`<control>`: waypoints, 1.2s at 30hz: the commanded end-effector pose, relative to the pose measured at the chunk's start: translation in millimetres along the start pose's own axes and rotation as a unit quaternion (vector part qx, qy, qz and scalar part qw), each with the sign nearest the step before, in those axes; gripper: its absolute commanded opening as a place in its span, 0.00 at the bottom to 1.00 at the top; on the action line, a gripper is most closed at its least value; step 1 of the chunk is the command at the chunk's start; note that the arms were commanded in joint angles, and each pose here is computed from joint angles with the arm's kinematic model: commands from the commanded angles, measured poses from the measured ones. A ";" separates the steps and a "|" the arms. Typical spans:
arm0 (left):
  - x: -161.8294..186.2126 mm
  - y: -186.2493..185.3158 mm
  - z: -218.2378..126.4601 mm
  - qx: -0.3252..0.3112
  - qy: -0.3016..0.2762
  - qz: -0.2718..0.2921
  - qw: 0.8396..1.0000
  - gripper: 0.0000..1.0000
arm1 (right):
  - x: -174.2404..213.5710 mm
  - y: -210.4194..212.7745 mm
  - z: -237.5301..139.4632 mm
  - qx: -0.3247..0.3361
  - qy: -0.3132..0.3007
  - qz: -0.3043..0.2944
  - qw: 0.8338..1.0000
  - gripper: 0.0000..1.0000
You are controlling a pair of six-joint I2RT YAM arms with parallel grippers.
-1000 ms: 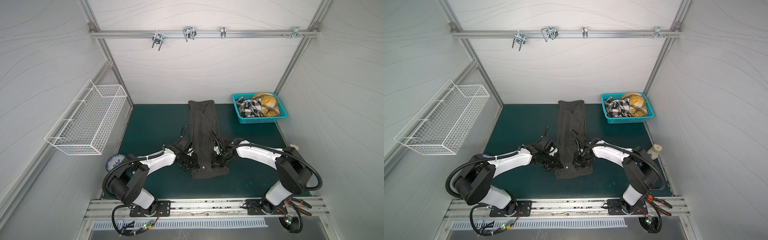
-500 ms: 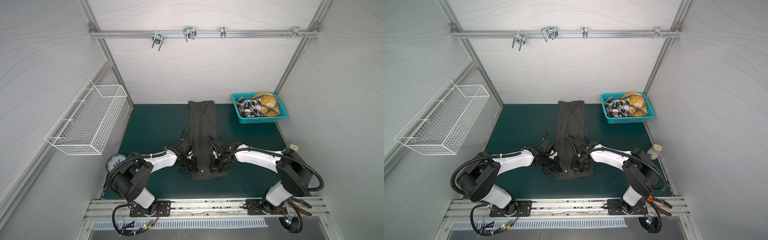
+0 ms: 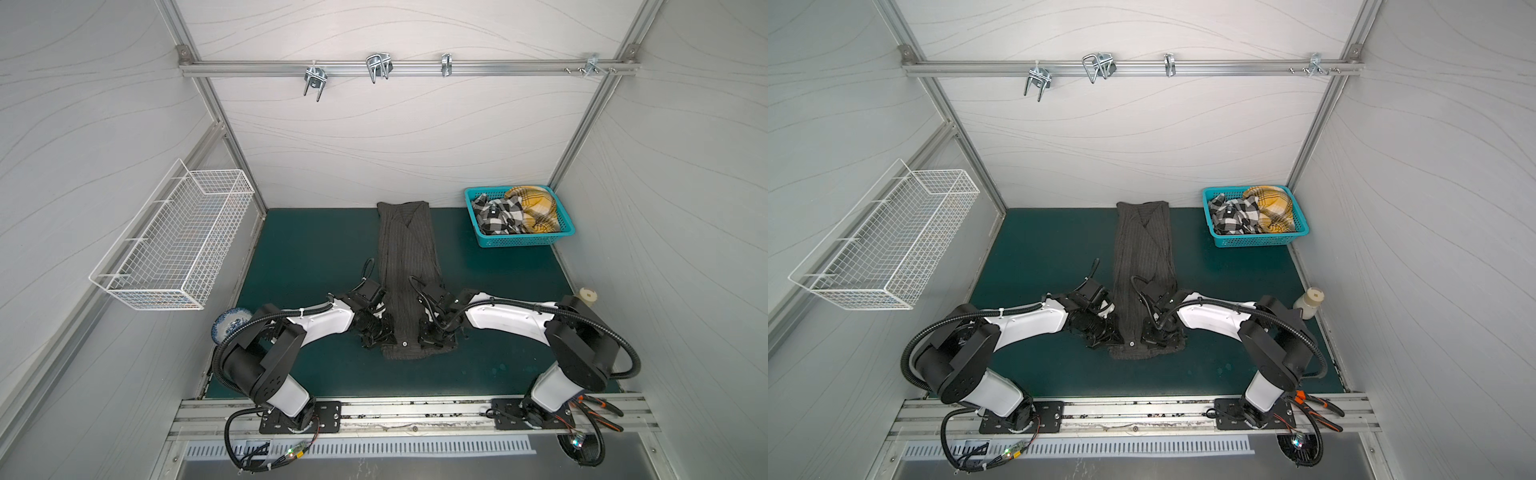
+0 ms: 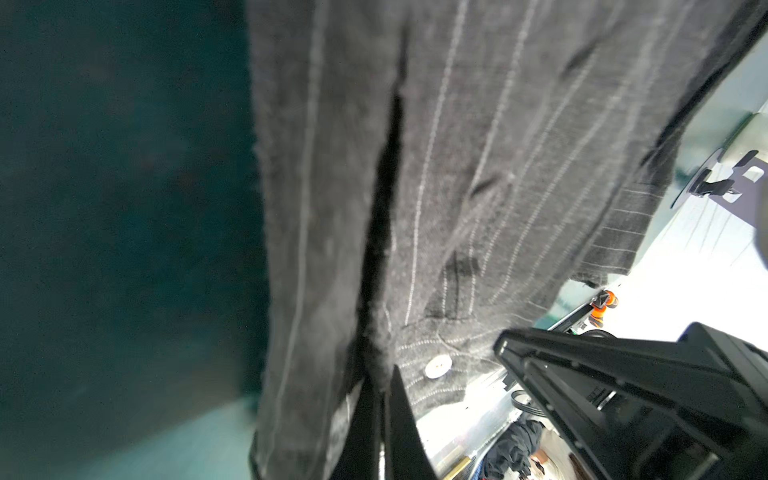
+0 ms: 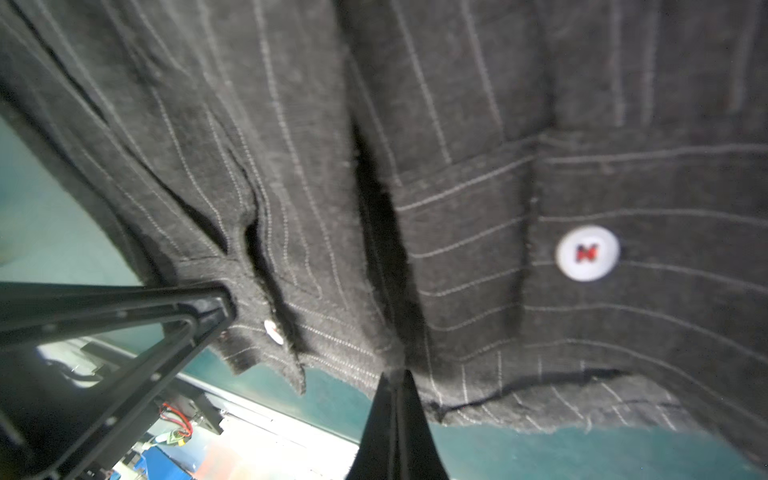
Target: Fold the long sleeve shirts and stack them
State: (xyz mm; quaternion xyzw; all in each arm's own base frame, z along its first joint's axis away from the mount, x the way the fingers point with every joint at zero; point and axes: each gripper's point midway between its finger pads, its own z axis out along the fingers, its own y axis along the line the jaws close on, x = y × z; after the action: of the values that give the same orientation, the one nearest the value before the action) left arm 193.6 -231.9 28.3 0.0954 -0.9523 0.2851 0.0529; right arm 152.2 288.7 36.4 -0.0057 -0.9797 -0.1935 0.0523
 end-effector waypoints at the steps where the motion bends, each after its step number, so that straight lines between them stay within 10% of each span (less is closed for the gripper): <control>1: -1.2 9.3 -14.1 -0.034 -0.012 0.004 0.999 0.18 | 10.3 -16.1 -2.8 0.045 0.021 0.013 0.999 0.20; 7: 1.5 -19.9 -69.7 -0.002 -0.066 0.047 0.997 0.46 | -2.0 -22.5 -71.4 0.091 -0.067 -0.049 0.992 0.74; 16: -9.0 -2.5 -65.1 0.041 -0.046 -0.002 0.998 0.72 | -42.1 -56.0 -125.9 0.091 -0.167 -0.088 0.978 0.99; 24: -19.6 11.7 -35.2 0.044 -0.033 -0.047 0.997 0.58 | -37.6 -68.8 -89.5 -0.100 -0.066 -0.031 0.992 0.67; 36: -8.8 37.4 -9.8 0.028 -0.005 -0.085 0.996 0.48 | -34.9 -80.9 -41.4 -0.113 -0.009 0.009 0.993 0.53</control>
State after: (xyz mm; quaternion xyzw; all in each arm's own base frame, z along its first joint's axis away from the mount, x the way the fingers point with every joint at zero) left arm 195.7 -195.8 24.6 0.1692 -0.9333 0.3100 0.0647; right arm 185.7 190.1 41.0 -0.0224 -0.9588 -0.2802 0.0422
